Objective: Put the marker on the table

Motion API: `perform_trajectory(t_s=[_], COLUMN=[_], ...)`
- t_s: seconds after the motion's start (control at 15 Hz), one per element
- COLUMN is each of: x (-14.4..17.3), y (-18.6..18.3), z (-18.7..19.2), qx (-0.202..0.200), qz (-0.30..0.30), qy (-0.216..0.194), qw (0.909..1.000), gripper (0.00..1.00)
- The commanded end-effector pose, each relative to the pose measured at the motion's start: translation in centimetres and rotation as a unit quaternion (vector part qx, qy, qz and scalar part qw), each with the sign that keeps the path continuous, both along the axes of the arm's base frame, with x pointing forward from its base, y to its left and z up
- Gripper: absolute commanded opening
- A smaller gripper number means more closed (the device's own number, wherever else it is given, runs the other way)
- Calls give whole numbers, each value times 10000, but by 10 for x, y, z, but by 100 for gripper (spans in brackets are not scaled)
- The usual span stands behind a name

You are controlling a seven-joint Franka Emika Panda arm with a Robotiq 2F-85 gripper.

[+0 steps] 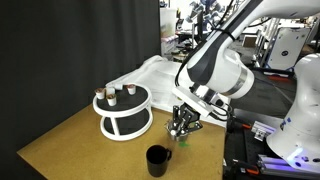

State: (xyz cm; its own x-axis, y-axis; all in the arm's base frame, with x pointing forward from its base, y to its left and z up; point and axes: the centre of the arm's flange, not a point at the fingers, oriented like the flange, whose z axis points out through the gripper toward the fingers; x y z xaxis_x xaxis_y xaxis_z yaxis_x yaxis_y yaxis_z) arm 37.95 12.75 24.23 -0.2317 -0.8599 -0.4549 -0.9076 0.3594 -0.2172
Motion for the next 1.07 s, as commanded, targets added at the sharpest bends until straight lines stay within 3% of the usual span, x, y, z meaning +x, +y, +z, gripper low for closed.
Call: perform_trajectory(t_s=[0.0, 0.53, 1.0], x=[-10, -26, -20], y=[-10, -18, -18], z=[-9, -81, -114], qx=[-80, -3, 40], qz=[-235, -354, -700], qy=[174, 905, 813], qw=[9995, 9953, 9942], gripper=[5, 5, 5])
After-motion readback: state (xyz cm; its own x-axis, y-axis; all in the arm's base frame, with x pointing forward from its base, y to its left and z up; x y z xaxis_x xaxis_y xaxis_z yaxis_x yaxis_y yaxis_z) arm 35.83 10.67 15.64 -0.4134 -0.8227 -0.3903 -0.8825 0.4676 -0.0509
